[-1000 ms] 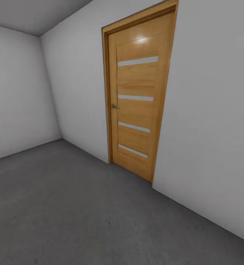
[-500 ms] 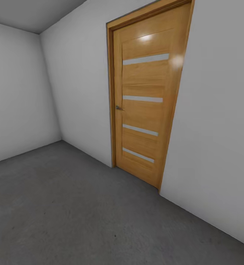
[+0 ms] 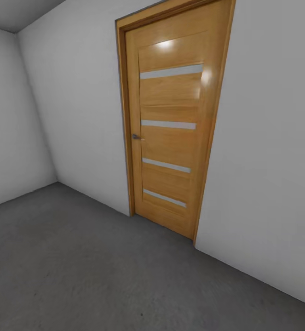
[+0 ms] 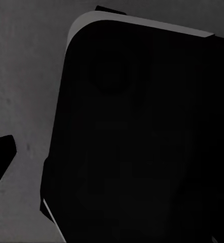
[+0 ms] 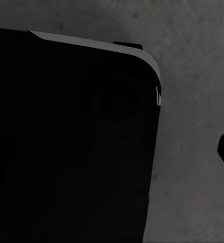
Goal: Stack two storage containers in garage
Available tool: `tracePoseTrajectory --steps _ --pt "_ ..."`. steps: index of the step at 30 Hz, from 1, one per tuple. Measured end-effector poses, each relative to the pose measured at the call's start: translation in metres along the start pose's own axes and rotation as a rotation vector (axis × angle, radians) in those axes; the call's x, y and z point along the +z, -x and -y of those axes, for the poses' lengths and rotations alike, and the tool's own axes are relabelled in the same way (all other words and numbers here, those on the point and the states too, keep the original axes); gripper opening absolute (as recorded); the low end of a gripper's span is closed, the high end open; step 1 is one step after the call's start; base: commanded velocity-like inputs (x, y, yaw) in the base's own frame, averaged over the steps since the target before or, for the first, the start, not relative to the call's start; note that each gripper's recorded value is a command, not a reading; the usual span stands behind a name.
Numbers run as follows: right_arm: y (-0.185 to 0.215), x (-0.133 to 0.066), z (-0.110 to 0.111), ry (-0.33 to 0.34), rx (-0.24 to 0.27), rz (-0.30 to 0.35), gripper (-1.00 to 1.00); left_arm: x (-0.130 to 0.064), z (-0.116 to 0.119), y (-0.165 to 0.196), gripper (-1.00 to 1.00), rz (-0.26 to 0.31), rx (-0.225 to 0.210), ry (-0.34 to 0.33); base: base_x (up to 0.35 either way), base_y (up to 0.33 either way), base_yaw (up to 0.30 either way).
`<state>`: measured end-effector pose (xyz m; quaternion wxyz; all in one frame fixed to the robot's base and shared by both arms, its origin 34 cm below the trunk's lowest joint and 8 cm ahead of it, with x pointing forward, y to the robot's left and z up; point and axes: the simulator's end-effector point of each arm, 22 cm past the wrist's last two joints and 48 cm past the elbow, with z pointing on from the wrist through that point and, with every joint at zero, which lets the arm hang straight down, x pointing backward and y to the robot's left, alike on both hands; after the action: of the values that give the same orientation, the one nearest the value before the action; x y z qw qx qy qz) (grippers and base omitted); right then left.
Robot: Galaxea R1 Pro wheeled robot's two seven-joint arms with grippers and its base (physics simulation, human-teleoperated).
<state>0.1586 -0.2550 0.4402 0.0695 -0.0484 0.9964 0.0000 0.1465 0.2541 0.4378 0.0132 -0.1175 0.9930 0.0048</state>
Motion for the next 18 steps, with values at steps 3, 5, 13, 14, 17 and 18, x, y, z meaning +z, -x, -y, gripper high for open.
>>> tracePoseTrajectory --steps 3,5,13,14,17,18 --pt "0.0 0.0 0.0008 -0.001 0.0 0.0 1.0 0.0 0.0 -0.0001 1.0 0.0 0.0 0.0 0.294 0.23 -0.285" --pt "0.0 0.0 0.0009 -0.001 0.0 0.0 1.0 0.0 0.0 -0.0001 1.0 0.0 0.0 0.0 0.292 0.234 -0.286" --pt "0.0001 0.0 0.0009 -0.001 0.0 0.001 1.0 0.0 0.0 0.0 1.0 0.0 0.0 0.0 0.288 0.241 -0.286" --pt "0.0002 0.0 0.0009 -0.001 0.0 0.001 1.0 0.0 0.0 0.0 1.0 0.0 0.0 0.0 0.285 0.247 -0.285" --pt "0.0002 0.0 0.0009 -0.001 0.0 0.001 1.0 0.0 0.0001 0.0005 1.0 0.001 0.0 0.0 0.284 0.25 -0.285" --pt "0.0002 0.0 0.0009 -0.001 0.0 0.001 1.0 0.0 0.0 0.0005 1.0 0.001 0.0 0.0 0.283 0.252 -0.285"
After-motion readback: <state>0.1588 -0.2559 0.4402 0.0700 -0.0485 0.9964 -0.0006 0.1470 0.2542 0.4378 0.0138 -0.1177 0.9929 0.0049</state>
